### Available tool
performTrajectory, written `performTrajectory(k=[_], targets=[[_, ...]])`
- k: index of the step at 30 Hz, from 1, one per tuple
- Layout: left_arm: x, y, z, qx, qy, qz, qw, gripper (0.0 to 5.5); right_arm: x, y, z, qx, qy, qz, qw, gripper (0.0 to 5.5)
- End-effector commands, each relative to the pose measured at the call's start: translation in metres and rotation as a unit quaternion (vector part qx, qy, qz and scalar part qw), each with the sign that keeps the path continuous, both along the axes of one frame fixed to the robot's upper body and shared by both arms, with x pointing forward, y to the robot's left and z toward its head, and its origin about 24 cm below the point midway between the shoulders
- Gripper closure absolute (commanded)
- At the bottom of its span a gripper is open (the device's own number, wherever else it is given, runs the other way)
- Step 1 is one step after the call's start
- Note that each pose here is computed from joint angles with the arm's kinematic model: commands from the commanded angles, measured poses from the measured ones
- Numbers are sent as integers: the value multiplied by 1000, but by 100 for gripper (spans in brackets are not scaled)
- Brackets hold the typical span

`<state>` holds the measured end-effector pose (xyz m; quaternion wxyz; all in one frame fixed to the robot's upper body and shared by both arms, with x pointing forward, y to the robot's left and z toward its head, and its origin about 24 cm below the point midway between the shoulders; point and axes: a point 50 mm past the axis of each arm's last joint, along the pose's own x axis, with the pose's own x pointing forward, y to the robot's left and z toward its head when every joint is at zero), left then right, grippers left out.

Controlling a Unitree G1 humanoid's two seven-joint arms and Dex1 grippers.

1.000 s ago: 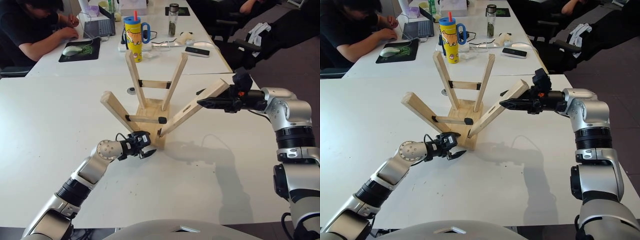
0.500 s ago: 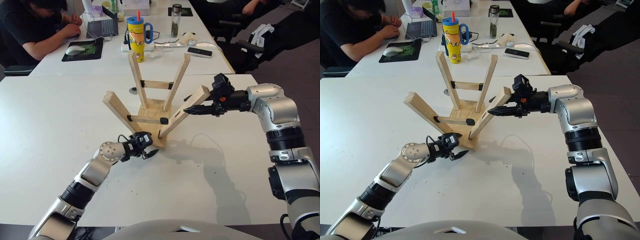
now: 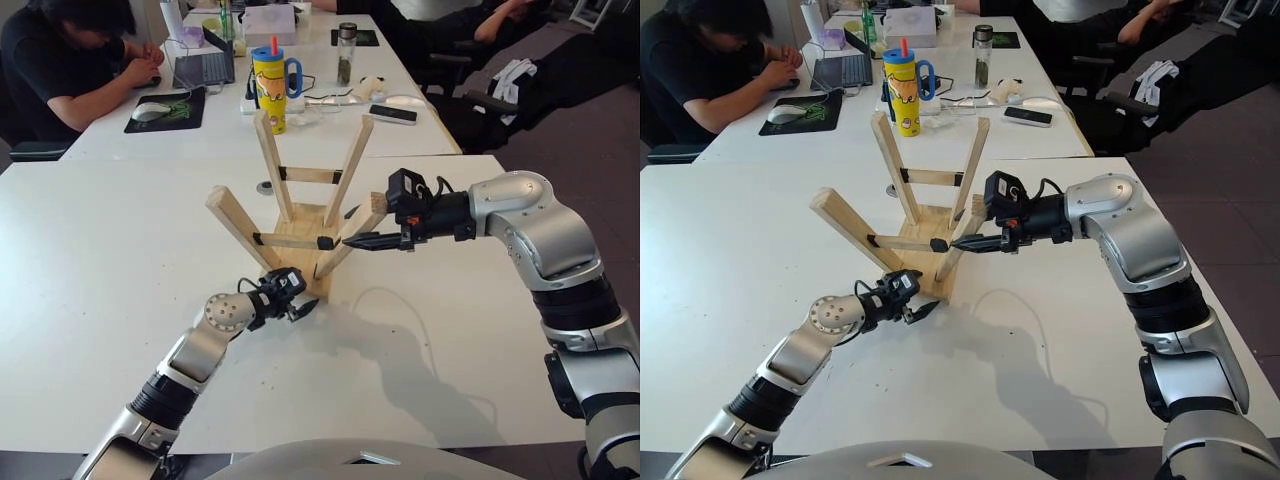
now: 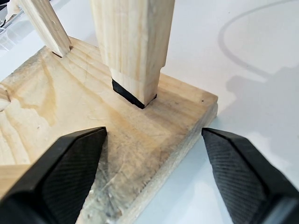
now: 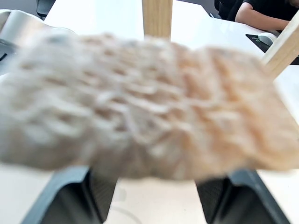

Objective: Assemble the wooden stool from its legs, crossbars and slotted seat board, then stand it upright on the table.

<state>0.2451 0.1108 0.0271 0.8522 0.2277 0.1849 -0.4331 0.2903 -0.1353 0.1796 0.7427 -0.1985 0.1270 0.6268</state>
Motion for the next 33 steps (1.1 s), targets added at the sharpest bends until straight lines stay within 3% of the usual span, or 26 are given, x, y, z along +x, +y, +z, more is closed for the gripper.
performTrajectory(k=[1,7,14,19,23,33], targets=[[-23,-2,-33,17,93,-8,995,174,-7,9,-54,-43,107,-14,993,344],[-24,-2,-36,16,98,-5,995,174,0,16,-60,-24,111,-20,993,344],[-27,-4,-41,16,107,-2,994,174,7,21,-65,118,147,-27,982,344],[-29,-3,-43,16,111,-2,994,174,-17,16,-97,112,172,-13,979,343],[-30,-2,-45,14,117,7,993,174,-1,27,-88,148,146,-32,978,343],[-32,2,-54,31,143,23,989,174,-6,43,-115,112,152,-4,982,343]])
